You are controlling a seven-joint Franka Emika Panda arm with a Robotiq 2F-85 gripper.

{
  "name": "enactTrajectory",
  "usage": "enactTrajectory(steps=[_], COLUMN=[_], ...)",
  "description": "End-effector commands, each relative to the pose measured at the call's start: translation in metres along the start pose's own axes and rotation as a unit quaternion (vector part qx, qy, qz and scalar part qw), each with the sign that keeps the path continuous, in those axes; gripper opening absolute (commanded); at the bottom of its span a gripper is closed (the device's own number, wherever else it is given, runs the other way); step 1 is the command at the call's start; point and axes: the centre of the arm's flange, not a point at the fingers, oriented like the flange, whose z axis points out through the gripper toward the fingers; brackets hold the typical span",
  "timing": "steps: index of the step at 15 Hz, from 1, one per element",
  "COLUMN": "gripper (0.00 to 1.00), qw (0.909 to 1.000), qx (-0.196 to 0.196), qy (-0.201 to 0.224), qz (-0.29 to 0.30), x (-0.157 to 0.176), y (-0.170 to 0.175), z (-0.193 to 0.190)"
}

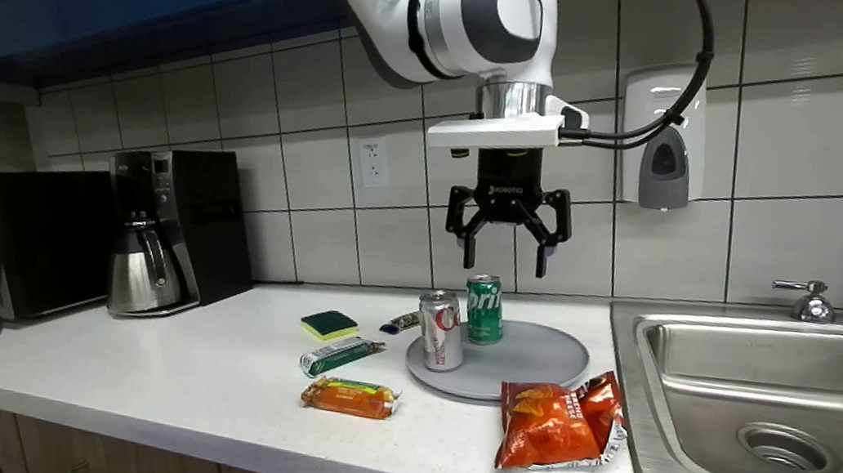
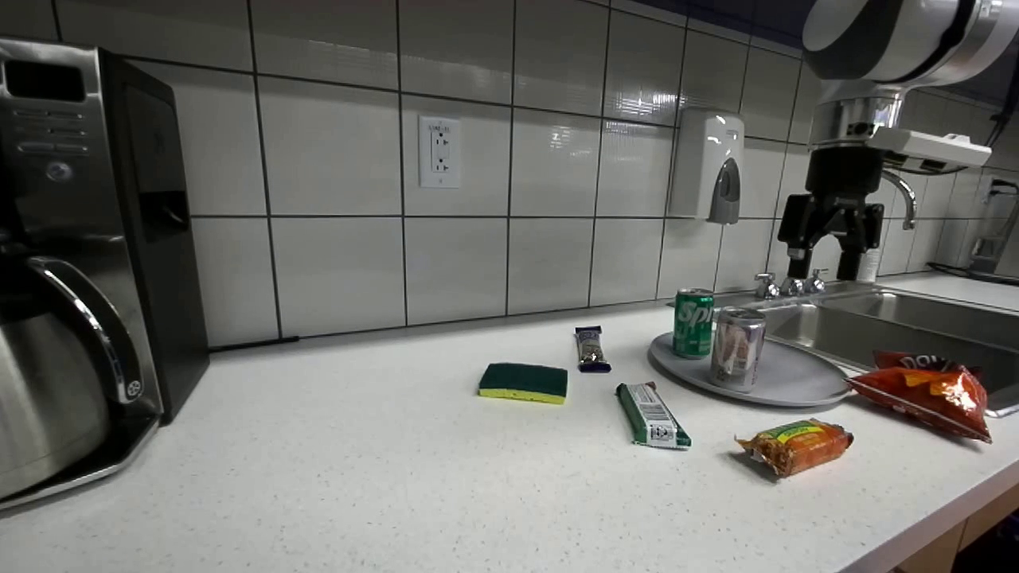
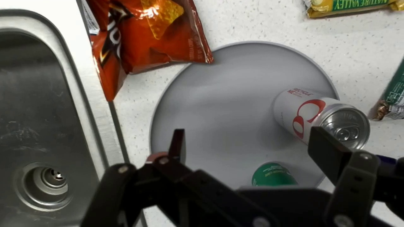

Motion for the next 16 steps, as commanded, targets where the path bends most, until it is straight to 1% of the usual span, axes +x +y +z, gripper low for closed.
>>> enactTrajectory(steps=[1, 7, 14, 16], gripper=[1.00, 1.00, 1.00, 1.00], qw=[0.9997, 0.9985, 0.9964, 0.9955], qx=[0.011, 0.019, 0.016, 0.011], qy=[-0.009, -0.018, -0.028, -0.037], qz=[-0.019, -0.049, -0.078, -0.086], x=[0.023, 0.037, 0.041, 0.040], y=[-0.018, -0.051, -0.078, -0.084], z=[0.001, 0.012, 0.013, 0.014])
